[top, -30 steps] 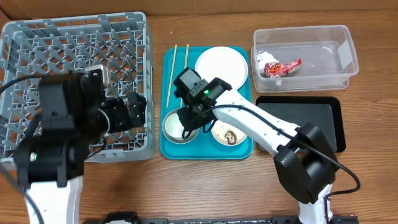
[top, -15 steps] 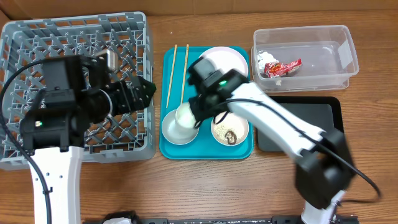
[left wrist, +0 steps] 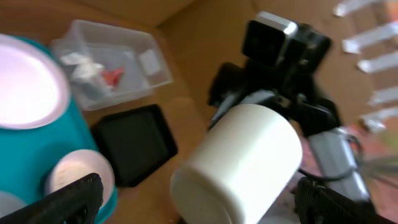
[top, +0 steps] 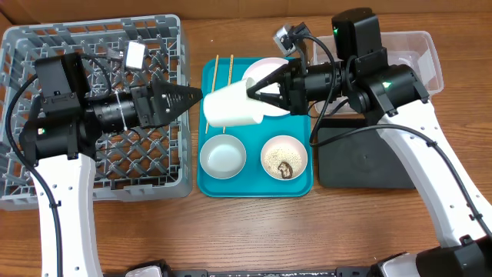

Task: Sort waste into correct bins and load items into the dishwasher
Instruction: 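Grasp the white cup with the right gripper and lift it, then hand the white cup from the right gripper to the left gripper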

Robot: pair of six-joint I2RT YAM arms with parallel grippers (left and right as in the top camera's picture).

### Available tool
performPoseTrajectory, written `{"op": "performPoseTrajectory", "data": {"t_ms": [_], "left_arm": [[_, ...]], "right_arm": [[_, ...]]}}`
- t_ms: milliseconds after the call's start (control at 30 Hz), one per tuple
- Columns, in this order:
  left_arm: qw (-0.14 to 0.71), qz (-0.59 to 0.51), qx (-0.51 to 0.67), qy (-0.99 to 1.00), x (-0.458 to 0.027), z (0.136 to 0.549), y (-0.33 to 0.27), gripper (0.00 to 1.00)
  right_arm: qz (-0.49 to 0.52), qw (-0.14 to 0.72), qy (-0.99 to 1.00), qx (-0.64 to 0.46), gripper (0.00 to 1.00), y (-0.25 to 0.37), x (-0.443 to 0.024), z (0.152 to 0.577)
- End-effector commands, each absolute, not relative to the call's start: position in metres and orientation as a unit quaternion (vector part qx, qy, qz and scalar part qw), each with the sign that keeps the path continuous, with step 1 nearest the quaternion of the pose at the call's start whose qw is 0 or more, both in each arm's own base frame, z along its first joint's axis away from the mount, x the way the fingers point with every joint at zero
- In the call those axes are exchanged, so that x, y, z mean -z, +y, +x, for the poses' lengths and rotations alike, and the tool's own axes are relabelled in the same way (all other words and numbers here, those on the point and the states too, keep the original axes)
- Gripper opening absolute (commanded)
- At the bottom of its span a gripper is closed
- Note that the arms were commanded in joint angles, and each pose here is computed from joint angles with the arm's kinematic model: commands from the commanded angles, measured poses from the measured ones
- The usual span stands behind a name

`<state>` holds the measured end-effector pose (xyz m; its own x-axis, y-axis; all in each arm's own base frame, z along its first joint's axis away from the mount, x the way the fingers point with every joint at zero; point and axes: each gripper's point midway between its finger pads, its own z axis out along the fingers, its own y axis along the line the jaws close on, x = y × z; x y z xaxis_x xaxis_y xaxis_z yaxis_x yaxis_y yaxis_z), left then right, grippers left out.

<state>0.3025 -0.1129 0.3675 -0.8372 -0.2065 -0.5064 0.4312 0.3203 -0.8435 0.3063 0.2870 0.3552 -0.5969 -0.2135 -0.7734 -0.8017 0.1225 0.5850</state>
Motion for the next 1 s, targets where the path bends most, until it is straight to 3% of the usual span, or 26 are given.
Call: {"op": "performPoseTrajectory", "data": {"t_ms": [0,233,367,600,967], "left_arm": [[0.267,0.131,0.646,0.704,-0.393,0.283,-0.121,1.0],[0.213,0.173,0.677,0.683,-0.398,0.26,-0.156,0.99],[0.188,0.196,0.684,0.677,-0.398,0.249,-0.174,0.86],[0.188,0.196,0.684,0.677,-0.397,0.249,-0.174,0.79],[0.222,0.162,0.674,0.686,-0.398,0.265,-0.148,0.78]], "right_arm": [[-0.4,0.251,0.643,-0.603,0.04,0.289,-0.375,0.285],[-0.414,0.27,0.63,-0.599,0.04,0.294,-0.38,0.286],[-0.42,0.281,0.623,-0.597,0.04,0.294,-0.384,0.288],[-0.39,0.282,0.653,-0.585,0.04,0.295,-0.38,0.3],[-0.389,0.282,0.654,-0.585,0.04,0.295,-0.38,0.3]]}}
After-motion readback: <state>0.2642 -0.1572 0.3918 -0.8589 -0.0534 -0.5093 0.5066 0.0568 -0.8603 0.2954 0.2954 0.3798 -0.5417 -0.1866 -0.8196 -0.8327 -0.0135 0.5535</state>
